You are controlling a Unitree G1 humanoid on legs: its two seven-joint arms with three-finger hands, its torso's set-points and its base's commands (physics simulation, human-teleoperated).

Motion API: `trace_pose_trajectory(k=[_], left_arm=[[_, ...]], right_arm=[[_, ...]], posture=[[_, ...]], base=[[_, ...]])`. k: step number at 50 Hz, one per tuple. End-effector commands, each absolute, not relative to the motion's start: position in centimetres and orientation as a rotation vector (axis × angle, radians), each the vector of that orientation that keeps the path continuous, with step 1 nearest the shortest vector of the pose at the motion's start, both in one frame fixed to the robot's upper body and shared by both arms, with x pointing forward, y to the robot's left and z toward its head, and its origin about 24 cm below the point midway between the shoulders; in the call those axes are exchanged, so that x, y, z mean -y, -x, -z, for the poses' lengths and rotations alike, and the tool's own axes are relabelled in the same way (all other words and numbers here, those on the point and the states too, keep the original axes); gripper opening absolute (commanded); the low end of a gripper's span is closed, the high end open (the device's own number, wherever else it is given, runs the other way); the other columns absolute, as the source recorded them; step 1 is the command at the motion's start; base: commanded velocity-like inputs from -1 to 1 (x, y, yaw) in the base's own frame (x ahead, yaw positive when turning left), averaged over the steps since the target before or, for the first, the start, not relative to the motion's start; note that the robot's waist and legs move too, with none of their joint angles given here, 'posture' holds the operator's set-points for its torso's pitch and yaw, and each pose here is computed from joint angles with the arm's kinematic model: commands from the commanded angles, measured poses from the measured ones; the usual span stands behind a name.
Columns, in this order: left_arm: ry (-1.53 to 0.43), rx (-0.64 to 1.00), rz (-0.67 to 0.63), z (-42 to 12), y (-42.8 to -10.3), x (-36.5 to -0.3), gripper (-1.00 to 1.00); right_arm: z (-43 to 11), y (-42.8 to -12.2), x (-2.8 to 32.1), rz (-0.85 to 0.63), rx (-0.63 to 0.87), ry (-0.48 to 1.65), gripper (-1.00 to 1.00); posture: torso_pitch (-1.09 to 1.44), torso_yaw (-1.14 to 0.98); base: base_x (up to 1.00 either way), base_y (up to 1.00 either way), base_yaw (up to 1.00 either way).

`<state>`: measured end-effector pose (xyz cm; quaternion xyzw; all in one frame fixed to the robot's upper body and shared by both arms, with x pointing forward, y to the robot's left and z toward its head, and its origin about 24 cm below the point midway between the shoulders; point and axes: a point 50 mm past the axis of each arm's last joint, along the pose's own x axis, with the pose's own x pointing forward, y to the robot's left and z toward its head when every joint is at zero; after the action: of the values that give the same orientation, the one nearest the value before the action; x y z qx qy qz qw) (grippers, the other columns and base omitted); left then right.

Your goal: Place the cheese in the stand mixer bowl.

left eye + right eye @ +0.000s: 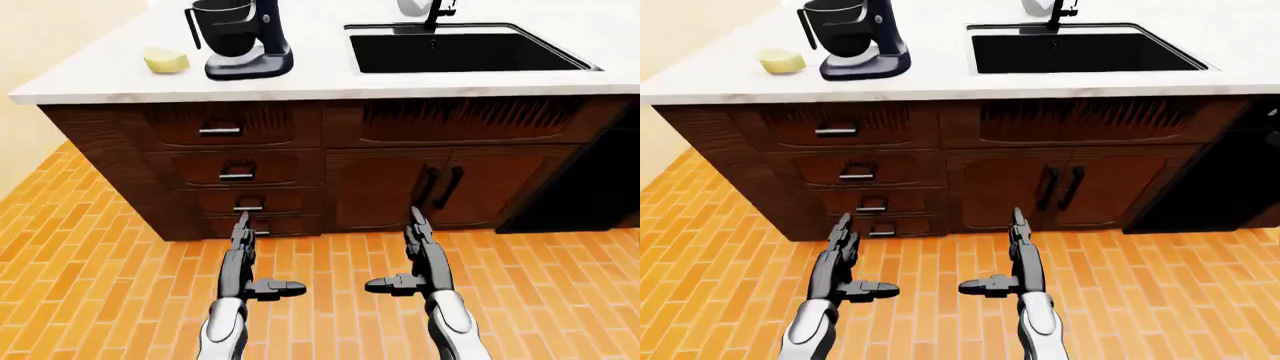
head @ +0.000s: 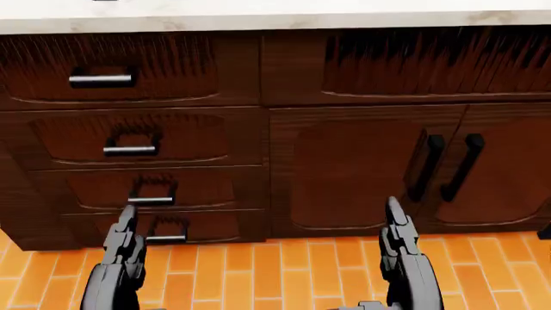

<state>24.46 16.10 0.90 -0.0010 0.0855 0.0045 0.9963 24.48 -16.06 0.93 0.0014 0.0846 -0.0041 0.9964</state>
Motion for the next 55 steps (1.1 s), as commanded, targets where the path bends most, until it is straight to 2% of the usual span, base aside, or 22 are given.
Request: trace_pose_trajectory(k=[1, 20, 27, 36, 46, 55], left_arm=[[-0.024, 0.008, 0.009, -4.4, -25.3, -15.8, 1.00], [-0.076, 0.048, 0.025, -4.1, -24.9, -15.8, 1.00], [-0.086, 0.050, 0.032, -5.4, -24.7, -16.0, 1.00], [-0.098, 0.129, 0.025, -9.4, -25.0, -16.6, 1.00], [-0.109, 0.241, 0.010, -16.5, -24.8, -17.1, 1.00], [-0.119, 0.314, 0.008, -19.7, -24.0, -16.9, 1.00]], right_arm=[[-4.2, -25.2, 16.2, 0.019, 0.004, 0.007, 1.00], [-6.1, -24.5, 16.8, 0.071, 0.049, 0.079, 1.00], [-9.3, -23.9, 16.8, 0.095, 0.137, 0.122, 1.00], [-12.5, -23.6, 16.3, 0.058, 0.218, 0.143, 1.00], [-15.1, -23.1, 16.4, 0.065, 0.269, 0.175, 1.00], [-18.0, -22.3, 16.1, 0.079, 0.311, 0.216, 1.00]], posture=[[0.00, 0.00], [0.00, 0.00], [0.00, 0.00], [0.00, 0.00], [0.00, 0.00], [0.00, 0.00]], base=[[0.00, 0.00, 0.00], [0.00, 0.00, 0.00], [0.00, 0.00, 0.00], [0.00, 0.00, 0.00], [0.00, 0.00, 0.00], [0.00, 0.00, 0.00]])
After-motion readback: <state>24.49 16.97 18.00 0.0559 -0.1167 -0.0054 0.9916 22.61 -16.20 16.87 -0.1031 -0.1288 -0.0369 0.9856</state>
